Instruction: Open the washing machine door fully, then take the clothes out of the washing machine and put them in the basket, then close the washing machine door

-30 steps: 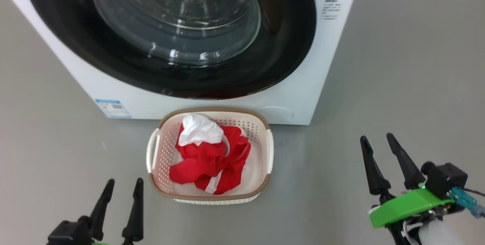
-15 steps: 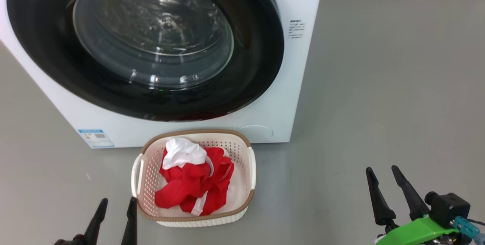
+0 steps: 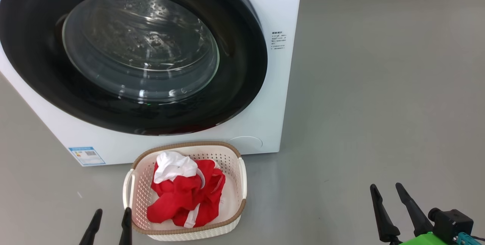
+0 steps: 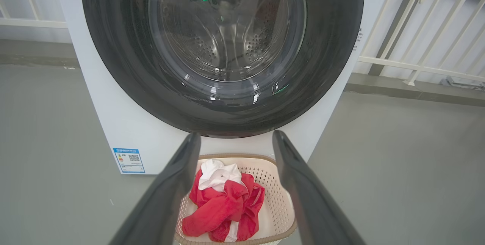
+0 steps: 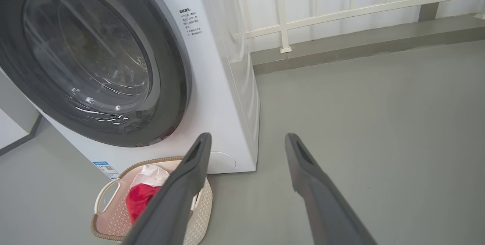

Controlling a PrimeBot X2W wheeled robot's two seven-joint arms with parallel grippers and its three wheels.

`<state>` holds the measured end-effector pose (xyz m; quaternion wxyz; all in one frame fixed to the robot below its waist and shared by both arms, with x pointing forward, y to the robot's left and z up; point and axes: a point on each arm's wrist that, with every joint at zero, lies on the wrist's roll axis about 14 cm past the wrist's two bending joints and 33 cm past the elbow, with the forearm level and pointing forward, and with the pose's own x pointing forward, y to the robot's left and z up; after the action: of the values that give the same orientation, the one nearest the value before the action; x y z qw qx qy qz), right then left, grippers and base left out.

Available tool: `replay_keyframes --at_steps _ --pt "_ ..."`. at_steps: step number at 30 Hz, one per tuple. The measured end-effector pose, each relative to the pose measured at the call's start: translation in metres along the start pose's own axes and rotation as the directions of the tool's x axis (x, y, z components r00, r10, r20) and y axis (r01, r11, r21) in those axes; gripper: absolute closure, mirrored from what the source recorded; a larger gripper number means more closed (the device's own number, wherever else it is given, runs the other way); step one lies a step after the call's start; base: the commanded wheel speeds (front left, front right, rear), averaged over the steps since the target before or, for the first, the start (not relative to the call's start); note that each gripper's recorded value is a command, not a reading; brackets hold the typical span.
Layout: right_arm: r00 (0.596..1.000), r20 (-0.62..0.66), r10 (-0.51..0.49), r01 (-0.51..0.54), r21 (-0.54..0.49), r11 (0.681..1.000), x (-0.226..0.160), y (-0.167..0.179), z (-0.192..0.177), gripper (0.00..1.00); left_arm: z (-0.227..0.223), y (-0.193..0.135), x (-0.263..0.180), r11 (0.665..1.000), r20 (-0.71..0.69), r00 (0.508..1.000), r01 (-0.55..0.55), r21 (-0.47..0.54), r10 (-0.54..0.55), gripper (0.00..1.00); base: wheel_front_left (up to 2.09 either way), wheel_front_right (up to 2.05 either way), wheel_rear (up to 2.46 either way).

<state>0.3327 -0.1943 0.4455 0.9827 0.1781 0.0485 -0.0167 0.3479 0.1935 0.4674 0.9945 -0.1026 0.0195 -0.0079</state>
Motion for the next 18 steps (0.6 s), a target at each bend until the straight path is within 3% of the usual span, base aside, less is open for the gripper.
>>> replay_keyframes --at_steps 18 --pt "1.0 0.015 -0.017 0.017 0.003 1.0 -0.002 -0.005 0.0043 0.0 -0.0009 0.0003 -0.002 1.0 -0.003 1.0 0.0 0.015 0.0 0.0 0.0 0.0 0.0"
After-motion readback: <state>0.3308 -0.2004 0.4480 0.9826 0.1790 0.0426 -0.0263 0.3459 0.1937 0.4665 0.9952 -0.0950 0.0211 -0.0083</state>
